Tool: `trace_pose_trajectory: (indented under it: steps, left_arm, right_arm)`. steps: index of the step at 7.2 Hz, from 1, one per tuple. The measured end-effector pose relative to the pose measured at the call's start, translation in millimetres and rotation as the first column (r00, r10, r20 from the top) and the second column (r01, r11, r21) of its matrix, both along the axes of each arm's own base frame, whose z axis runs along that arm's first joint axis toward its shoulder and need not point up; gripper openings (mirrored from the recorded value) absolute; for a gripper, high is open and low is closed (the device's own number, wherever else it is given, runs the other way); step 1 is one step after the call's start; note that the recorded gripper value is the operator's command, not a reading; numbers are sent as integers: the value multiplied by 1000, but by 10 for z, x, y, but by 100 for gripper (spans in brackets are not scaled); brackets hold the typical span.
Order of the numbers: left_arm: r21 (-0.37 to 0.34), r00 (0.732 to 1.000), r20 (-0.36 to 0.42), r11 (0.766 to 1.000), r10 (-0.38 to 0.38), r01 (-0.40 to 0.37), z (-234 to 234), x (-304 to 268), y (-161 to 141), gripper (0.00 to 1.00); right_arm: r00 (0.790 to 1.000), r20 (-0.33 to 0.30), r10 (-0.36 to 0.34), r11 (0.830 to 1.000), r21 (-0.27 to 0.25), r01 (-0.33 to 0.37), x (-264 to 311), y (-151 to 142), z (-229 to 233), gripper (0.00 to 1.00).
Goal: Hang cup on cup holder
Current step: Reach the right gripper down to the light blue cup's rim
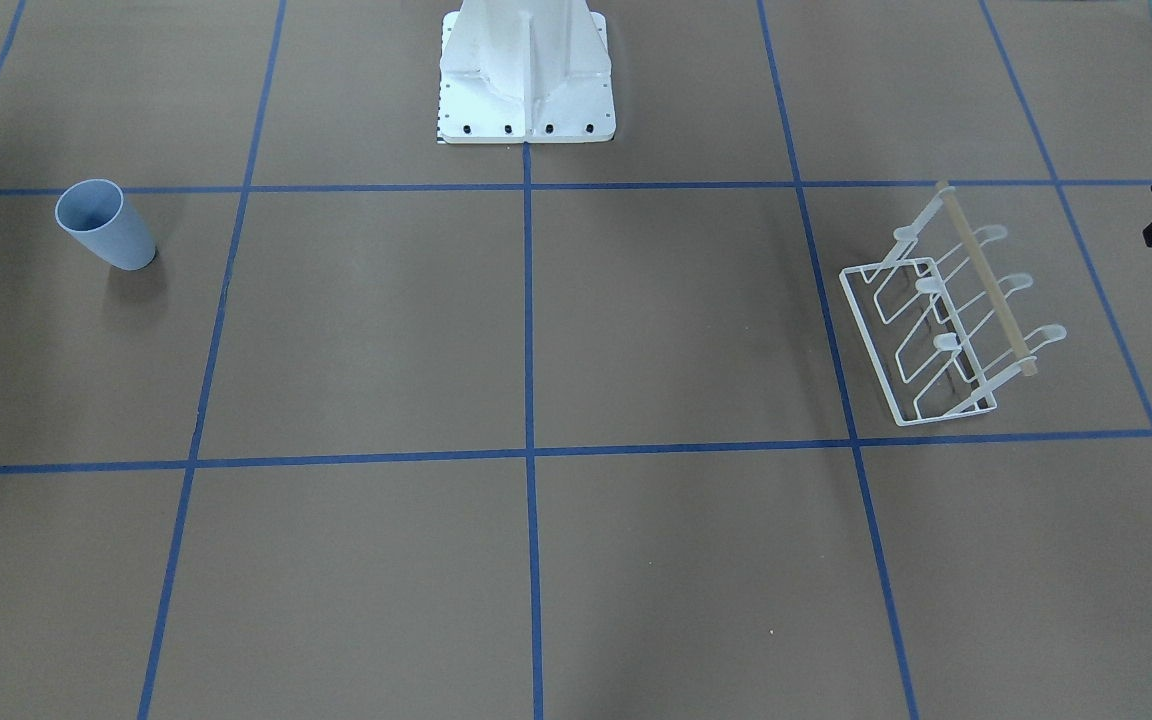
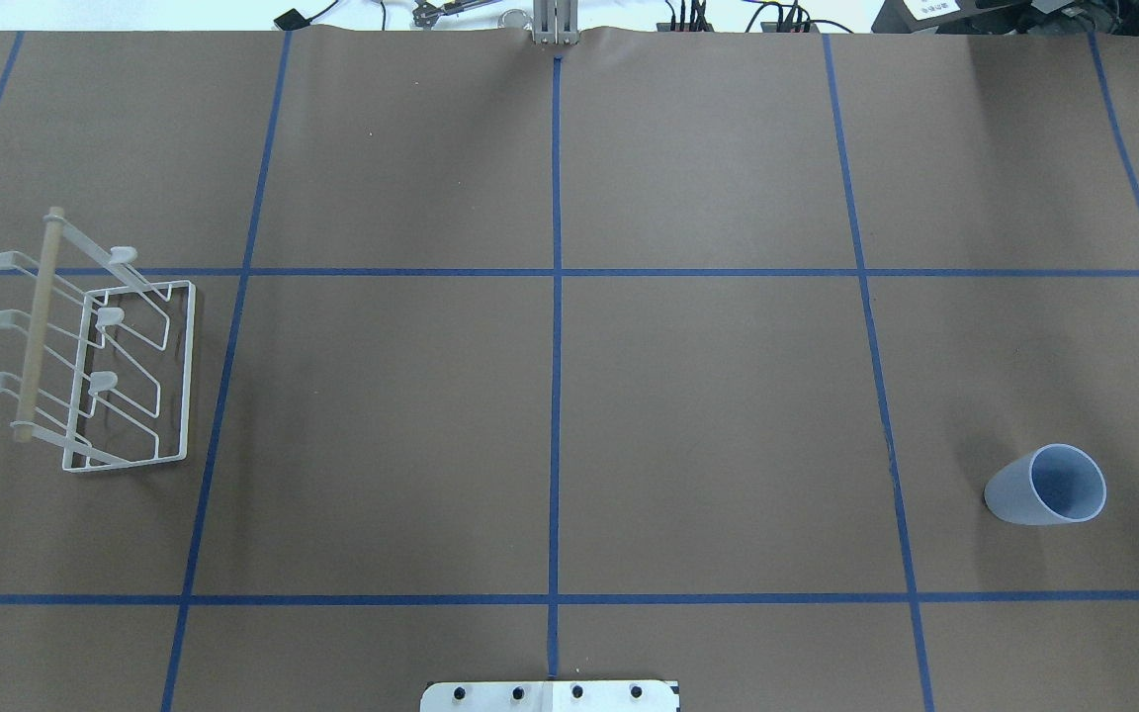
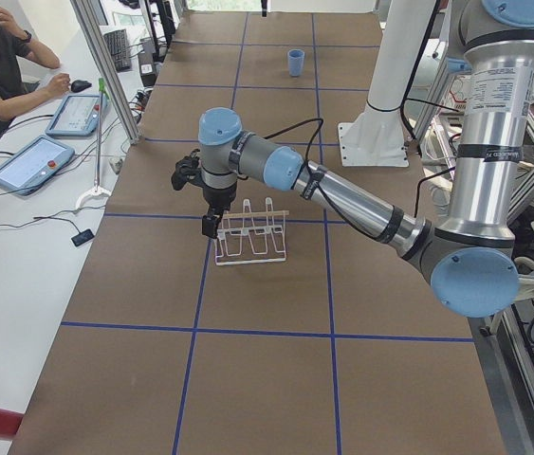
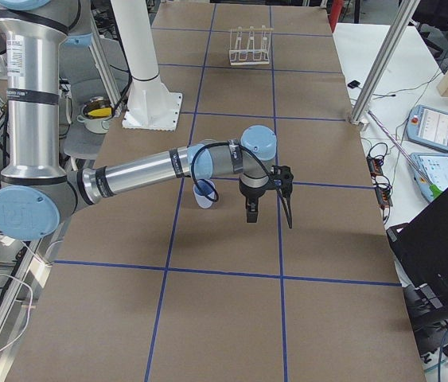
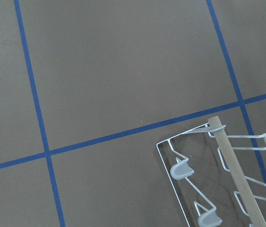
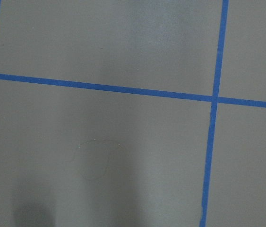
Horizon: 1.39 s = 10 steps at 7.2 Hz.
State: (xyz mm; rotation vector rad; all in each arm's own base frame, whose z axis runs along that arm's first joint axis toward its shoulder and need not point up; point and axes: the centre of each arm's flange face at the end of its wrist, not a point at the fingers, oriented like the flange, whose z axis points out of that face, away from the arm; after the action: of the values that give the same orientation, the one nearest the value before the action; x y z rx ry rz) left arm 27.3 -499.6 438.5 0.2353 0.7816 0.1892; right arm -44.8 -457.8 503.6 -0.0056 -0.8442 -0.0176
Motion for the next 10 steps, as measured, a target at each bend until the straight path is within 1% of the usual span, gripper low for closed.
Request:
trace_pose_trajectory:
  steps: [2,4,6,8,10]
  left_arm:
    - [0,1000,-2,1000,2,-2,1,2,26,98]
    - [1,1000,-4,1000,4,-4,-3,7,31,99]
    - [1,1000,-7,1000,6,-6,-5,16,33,98]
    - [0,1000,-9,1000,8,-8,-4,22,33,99]
    - [0,1000,-11,1000,9,-9,-6,25,36,98]
  right_arm:
    - [997,-5,-73,997,0,73,-450,257,-192,100]
    - [990,-29,-138,990,26,139,-628,636,-315,100]
    - [971,-89,-221,972,62,227,-882,914,-252,100]
    - [965,-82,-251,959,114,259,-920,1149,-86,100]
    - [956,-68,-284,945,148,291,-1025,1251,62,100]
